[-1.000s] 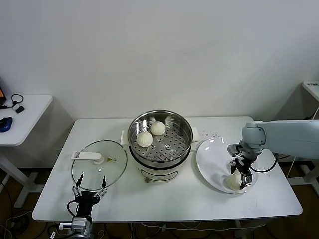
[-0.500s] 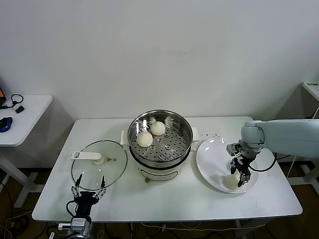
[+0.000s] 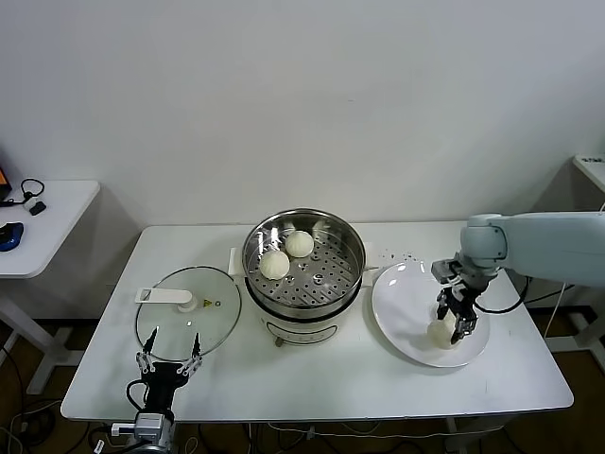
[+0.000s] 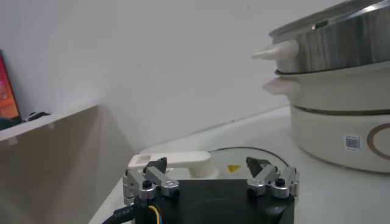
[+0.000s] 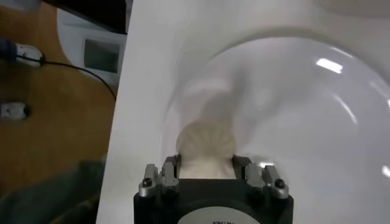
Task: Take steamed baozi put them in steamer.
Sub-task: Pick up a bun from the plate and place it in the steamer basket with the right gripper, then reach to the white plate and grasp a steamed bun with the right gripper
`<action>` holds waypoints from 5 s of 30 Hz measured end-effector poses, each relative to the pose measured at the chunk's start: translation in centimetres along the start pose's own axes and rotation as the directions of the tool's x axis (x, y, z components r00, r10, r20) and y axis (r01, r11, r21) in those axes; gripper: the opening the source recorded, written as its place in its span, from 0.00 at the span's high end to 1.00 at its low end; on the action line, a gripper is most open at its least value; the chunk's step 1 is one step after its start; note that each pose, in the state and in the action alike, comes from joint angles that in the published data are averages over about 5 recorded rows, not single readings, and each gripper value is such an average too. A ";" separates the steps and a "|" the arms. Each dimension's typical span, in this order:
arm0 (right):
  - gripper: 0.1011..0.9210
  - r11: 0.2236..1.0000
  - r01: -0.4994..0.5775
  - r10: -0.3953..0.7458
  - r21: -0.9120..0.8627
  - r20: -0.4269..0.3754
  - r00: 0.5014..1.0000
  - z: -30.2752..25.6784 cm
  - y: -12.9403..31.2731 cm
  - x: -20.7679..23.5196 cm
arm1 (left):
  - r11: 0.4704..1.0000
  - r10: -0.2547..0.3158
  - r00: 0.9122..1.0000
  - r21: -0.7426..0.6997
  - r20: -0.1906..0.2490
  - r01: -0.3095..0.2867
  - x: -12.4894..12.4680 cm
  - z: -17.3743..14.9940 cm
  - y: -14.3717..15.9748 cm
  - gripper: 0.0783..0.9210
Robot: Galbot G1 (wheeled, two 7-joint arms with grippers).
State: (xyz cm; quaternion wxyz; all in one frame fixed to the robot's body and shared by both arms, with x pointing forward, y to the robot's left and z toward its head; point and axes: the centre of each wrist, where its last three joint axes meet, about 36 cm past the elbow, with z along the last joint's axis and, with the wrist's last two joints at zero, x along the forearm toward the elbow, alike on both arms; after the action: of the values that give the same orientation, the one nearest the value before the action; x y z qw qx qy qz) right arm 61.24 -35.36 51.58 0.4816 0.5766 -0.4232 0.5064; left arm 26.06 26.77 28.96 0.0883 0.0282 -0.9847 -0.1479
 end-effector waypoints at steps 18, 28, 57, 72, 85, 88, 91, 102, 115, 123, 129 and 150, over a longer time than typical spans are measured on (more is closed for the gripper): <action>0.41 0.980 -0.123 0.119 0.153 0.035 0.992 -3.9 -3.2 13.5 | 1.000 0.009 1.000 -0.007 0.001 -0.009 0.1 -0.3 -0.2 0.12; 0.42 0.936 -0.213 0.196 0.279 0.088 0.977 -8.4 -4.3 21.5 | 1.000 0.023 1.000 -0.012 0.000 -0.023 0.2 -0.3 -0.7 0.12; 0.48 0.492 -0.158 0.152 0.856 0.095 0.984 -26.7 -6.1 20.7 | 1.000 0.016 1.000 -0.014 0.002 -0.016 0.4 -0.1 -0.5 0.12; 0.48 0.415 -0.122 0.106 0.901 0.086 0.991 -29.6 -7.2 14.5 | 1.000 0.010 1.000 -0.013 0.002 -0.010 0.3 0.1 -0.4 0.12; 0.48 0.422 -0.107 0.075 0.900 0.084 0.994 -30.0 -7.8 10.9 | 1.000 0.006 1.000 -0.012 0.002 -0.006 0.3 0.2 -0.2 0.12; 0.48 0.423 -0.107 0.072 0.900 0.084 0.994 -30.1 -7.9 10.6 | 1.000 0.006 1.000 -0.012 0.002 -0.006 0.3 0.2 -0.3 0.12; 0.46 0.423 -0.110 0.072 0.899 0.088 0.994 -30.1 -8.0 10.4 | 1.000 0.005 1.000 -0.011 0.003 -0.005 0.3 0.2 -0.3 0.12; 0.15 0.416 -0.129 0.072 0.900 0.109 0.991 -30.1 -8.3 10.7 | 1.000 0.008 1.000 -0.011 0.006 -0.008 0.3 0.1 -0.4 0.12; 0.12 0.446 -0.105 0.068 0.889 0.083 0.994 -28.1 -8.5 13.0 | 1.000 0.013 1.000 -0.012 0.012 -0.013 0.5 -0.1 -0.5 0.12; 0.12 0.507 -0.091 0.091 0.857 0.052 0.994 -26.4 -8.3 14.8 | 1.000 0.014 1.000 -0.014 0.014 -0.014 0.6 -0.2 -0.5 0.12; 0.12 0.606 -0.088 0.122 0.791 0.018 0.992 -24.1 -7.9 16.4 | 1.000 0.015 1.000 -0.015 0.018 -0.015 0.6 -0.3 -0.5 0.12; 0.12 0.926 -0.093 0.131 0.366 -0.080 0.988 -8.7 -5.3 16.2 | 0.999 0.022 1.000 -0.026 0.015 -0.021 0.6 -0.3 -0.6 0.12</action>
State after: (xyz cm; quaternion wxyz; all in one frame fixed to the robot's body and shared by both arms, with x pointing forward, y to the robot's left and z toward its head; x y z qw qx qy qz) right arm 66.98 -25.86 67.20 0.3589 0.6032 -0.3297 0.6314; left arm 25.51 26.07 29.15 0.0825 0.0154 -0.9836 -0.1597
